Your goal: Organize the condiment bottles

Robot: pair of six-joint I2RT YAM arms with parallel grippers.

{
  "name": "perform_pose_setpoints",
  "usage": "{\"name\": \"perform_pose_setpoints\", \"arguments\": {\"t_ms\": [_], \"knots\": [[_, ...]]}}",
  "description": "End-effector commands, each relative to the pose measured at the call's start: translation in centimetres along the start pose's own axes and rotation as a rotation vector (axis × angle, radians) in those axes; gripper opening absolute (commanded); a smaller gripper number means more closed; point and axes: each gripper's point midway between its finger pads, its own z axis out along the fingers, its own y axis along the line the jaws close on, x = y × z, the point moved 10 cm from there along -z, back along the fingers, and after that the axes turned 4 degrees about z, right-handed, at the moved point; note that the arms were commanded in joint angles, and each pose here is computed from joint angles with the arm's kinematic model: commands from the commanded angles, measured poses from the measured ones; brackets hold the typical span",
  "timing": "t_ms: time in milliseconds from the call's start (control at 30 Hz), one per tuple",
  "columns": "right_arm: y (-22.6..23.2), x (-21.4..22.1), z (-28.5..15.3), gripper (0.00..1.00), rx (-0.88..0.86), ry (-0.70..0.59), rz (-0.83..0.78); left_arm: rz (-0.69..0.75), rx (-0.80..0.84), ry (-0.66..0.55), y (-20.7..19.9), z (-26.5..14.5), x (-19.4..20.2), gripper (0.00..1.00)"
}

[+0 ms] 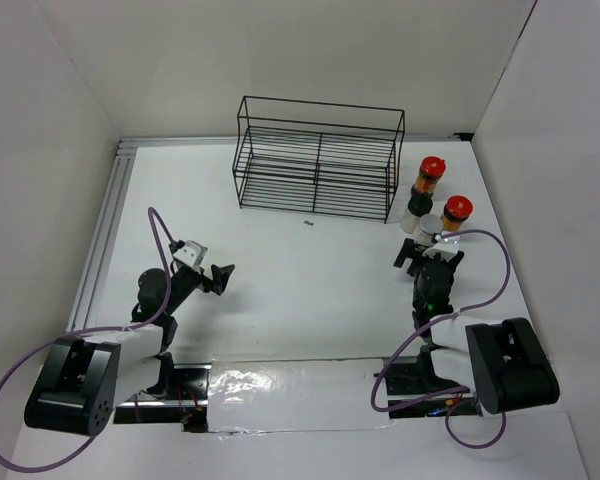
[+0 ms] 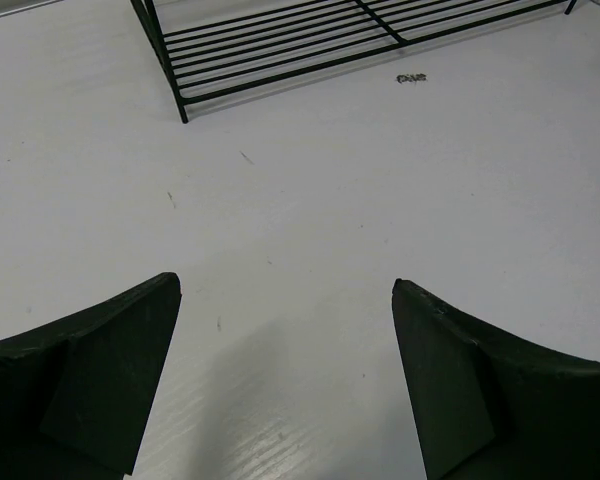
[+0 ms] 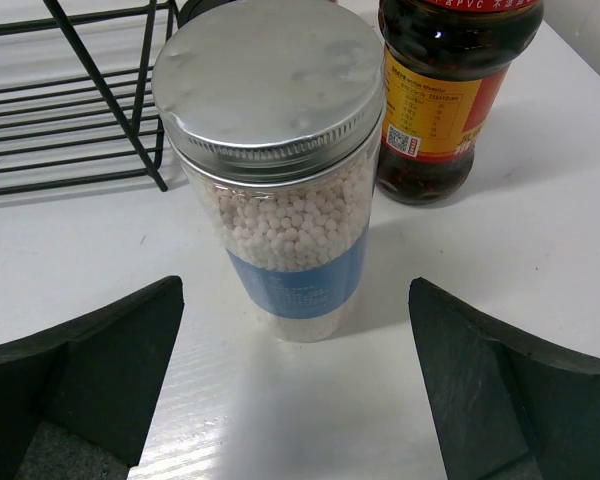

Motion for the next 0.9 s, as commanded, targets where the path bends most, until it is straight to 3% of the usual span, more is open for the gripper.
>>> {"name": "perform_pose_setpoints", "arguments": {"t_ms": [0,200,300,333,467,667,767,833,867], "knots": [[-0.3,0.3,-0.7,1.0,-0.002,-0.028,0.013,-0.004,-0.009,-0.013,-0.4,-0.6,0.6,0.99],[-0.2,0.3,-0.7,1.0,-0.005,-0.026,0.014,0.004,-0.002,-0.02,-0.5,-0.5,0.5,0.99],[-0.2,0.3,-0.6,1.0,-0.003,-0.028,0.013,0.062,0.01,-0.103,-0.6,-0.1,-2.1,0.99],[-0.3,0.3,-0.7,1.0,-0.003,-0.027,0.014,0.061,0.068,0.006,-1.0,-0.4,-1.3,0.99],[-0.3,0.0,-0.8,1.0,0.009,-0.039,0.017,0.3,0.419,-0.105,-2.9,-0.7,-7.4,0.99],[0.6,-3.8,-0.2,1.0,0.001,-0.046,0.013,0.41,0.481,-0.208,-4.7,-1.7,-10.3,0.99],[1.3,-6.0,-0.6,1.0,-0.066,-0.05,-0.056,0.441,0.517,-0.198,-5.2,-1.6,-11.4,0.99],[1.2,-6.6,-1.0,1.0,-0.111,0.02,-0.204,0.446,0.526,-0.205,-5.3,-1.4,-12.8,0.99],[2.0,-9.4,-1.3,1.0,-0.166,0.006,-0.239,0.439,0.537,-0.185,-5.3,-1.0,-13.3,0.99]]}}
